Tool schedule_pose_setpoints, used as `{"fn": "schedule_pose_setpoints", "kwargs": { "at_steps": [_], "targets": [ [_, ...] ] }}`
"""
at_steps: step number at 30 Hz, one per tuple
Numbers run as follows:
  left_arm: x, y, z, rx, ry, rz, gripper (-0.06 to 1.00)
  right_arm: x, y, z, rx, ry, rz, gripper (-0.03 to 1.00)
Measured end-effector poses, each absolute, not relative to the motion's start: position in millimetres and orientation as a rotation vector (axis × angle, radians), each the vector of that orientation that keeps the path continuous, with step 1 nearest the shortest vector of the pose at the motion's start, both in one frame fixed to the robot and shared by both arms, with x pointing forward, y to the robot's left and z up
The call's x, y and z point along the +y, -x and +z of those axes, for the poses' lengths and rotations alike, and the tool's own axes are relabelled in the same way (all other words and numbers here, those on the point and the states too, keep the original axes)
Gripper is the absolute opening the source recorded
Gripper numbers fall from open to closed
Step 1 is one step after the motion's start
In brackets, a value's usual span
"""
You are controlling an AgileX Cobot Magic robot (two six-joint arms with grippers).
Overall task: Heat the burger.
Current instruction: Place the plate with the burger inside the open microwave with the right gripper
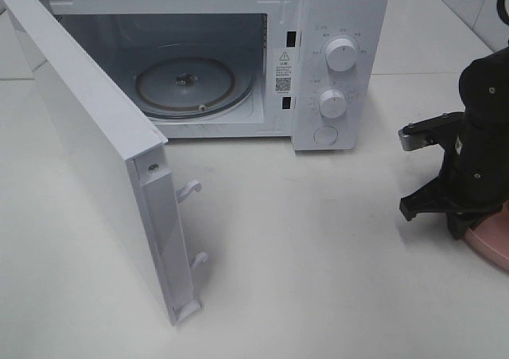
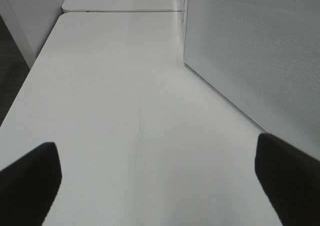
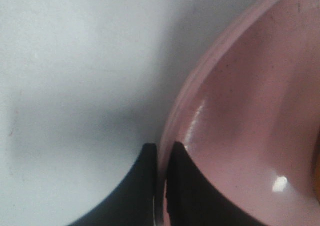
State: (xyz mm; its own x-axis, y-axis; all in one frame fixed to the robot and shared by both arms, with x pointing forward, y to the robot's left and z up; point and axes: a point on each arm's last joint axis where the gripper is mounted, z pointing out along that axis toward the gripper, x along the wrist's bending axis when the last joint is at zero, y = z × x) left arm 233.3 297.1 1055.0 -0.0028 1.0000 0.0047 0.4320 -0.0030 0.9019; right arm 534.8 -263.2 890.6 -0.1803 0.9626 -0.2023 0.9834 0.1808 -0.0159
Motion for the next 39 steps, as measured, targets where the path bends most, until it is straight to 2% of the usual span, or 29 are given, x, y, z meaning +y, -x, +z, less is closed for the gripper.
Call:
{"fn": "schedule_pose_setpoints", "kwargs": {
  "at_steps": [25,37,39],
  "targets": [
    [297,-233,1055,1.531,-1.532,0.970,0.97,-224,-517,898,2.217,-1.707,-0.490,0.03],
    [297,-233,1055,1.531,-1.532,0.970,0.97,-221,-512,901,2.203,-1.670,-0.563,0.03],
    [297,-233,1055,1.531,-1.532,0.970,0.97,-222,-510,913,2.186,-1.674,-0.529,0.03]
  ]
}}
